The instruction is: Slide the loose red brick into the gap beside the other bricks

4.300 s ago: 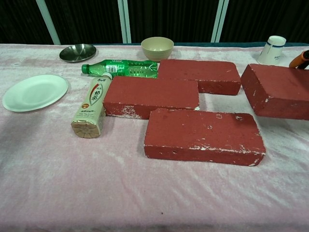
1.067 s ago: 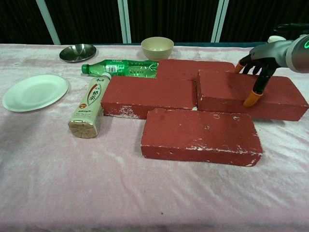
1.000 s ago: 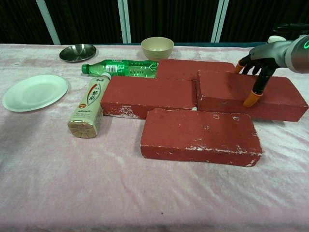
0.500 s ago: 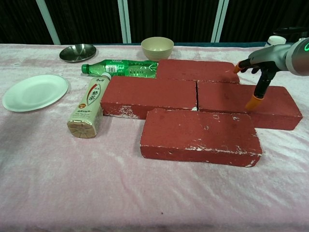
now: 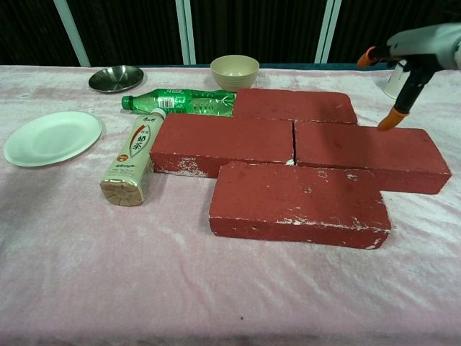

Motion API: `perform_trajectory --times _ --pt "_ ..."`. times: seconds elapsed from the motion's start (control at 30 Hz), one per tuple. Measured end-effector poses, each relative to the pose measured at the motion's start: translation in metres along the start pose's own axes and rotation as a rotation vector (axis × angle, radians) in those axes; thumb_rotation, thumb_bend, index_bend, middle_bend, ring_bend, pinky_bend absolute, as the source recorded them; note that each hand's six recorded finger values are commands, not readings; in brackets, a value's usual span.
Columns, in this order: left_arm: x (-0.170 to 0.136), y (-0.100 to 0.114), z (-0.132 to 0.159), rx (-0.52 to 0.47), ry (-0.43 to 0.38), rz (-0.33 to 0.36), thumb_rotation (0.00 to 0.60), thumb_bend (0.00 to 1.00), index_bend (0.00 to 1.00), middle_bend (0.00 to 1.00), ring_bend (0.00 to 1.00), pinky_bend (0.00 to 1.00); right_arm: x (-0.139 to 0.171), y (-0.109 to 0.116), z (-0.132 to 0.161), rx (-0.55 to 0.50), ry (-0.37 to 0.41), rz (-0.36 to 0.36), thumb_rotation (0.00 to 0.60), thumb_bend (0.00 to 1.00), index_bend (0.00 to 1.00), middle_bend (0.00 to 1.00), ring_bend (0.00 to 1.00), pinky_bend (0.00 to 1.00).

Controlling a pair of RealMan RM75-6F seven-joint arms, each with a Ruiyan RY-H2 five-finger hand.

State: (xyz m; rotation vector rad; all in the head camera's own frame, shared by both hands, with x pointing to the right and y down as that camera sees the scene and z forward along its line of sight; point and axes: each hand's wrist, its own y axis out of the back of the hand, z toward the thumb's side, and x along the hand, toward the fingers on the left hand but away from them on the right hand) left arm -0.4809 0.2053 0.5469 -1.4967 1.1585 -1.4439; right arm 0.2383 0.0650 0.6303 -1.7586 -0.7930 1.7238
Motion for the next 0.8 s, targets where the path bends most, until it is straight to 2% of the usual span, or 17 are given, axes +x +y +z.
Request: perform_trajectory --times 0.23,0.43,0.53,0.67,0.8 --pt "0.000 0.000 0.002 0.006 -0.007 0.001 0.600 0.73 0.20 0.04 0.00 0.00 0.054 0.026 -0.045 0.109 0.032 -0.210 0.600 0.00 0.00 0.00 0.00 0.08" --pt "-0.002 0.000 0.005 -0.001 -0.019 0.007 0.600 0.74 0.20 0.04 0.00 0.00 0.106 0.020 -0.091 0.158 0.021 -0.323 0.600 0.00 0.00 0.00 0.00 0.08" --pt "-0.003 0.001 0.007 -0.021 -0.021 0.004 0.600 0.74 0.20 0.04 0.00 0.00 0.127 0.011 -0.116 0.144 0.009 -0.353 0.600 0.00 0.00 0.00 0.00 0.08" --pt "-0.003 0.001 0.011 -0.072 -0.028 -0.008 0.600 0.73 0.20 0.04 0.00 0.00 0.141 0.003 -0.151 0.127 -0.020 -0.369 0.600 0.00 0.00 0.00 0.00 0.08" --pt "-0.003 0.002 0.010 -0.078 -0.027 -0.020 0.600 0.74 0.20 0.04 0.00 0.00 0.154 -0.004 -0.185 0.147 -0.059 -0.376 0.600 0.00 0.00 0.00 0.00 0.08"
